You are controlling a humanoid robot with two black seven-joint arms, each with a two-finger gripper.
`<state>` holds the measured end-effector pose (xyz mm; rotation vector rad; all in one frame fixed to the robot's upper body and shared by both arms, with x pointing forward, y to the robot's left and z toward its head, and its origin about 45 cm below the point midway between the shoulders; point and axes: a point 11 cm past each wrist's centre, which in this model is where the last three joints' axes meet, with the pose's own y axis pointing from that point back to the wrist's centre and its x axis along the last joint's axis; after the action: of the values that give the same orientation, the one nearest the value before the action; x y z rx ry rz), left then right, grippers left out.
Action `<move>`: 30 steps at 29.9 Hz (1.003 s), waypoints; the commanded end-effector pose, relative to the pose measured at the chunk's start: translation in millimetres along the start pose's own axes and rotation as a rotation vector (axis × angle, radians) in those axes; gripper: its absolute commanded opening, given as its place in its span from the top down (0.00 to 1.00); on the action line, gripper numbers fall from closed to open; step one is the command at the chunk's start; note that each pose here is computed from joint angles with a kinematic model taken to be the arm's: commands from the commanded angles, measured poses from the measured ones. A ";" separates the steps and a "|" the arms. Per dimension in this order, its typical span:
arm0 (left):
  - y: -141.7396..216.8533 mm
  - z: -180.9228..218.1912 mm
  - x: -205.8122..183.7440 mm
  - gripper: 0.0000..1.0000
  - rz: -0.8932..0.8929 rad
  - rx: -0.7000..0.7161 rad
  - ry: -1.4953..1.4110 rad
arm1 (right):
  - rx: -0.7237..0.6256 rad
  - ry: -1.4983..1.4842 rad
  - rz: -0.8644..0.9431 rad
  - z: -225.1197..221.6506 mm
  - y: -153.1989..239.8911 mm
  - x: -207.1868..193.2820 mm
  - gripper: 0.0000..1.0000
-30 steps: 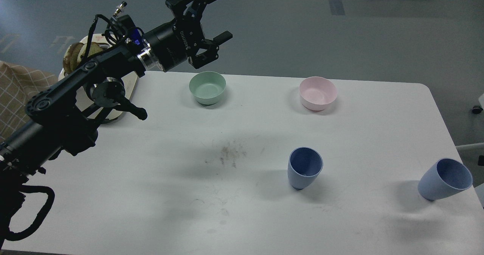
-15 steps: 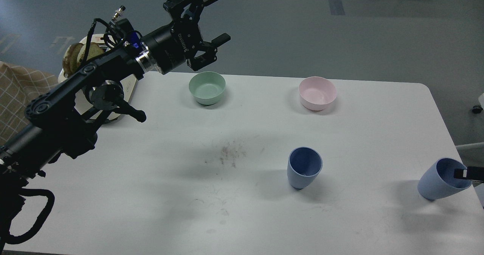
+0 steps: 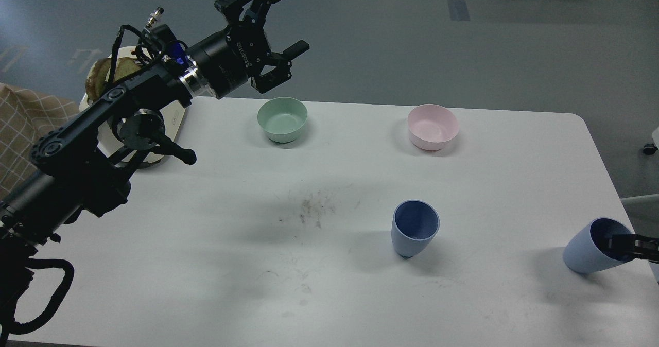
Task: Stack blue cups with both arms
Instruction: 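Grasp the other blue cup with the right gripper and lift it, then carry the blue cup with the right gripper above the placed cup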
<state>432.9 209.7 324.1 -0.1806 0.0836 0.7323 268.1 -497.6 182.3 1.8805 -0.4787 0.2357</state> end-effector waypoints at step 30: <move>-5.0 0.4 -8.5 0.02 -0.025 0.001 0.000 | 0.333 0.687 0.278 -254.3 60.2 144.7 1.00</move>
<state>430.1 200.7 327.6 -0.1902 0.0794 0.7079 374.3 -347.8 372.0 1.8678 -0.2819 1.0750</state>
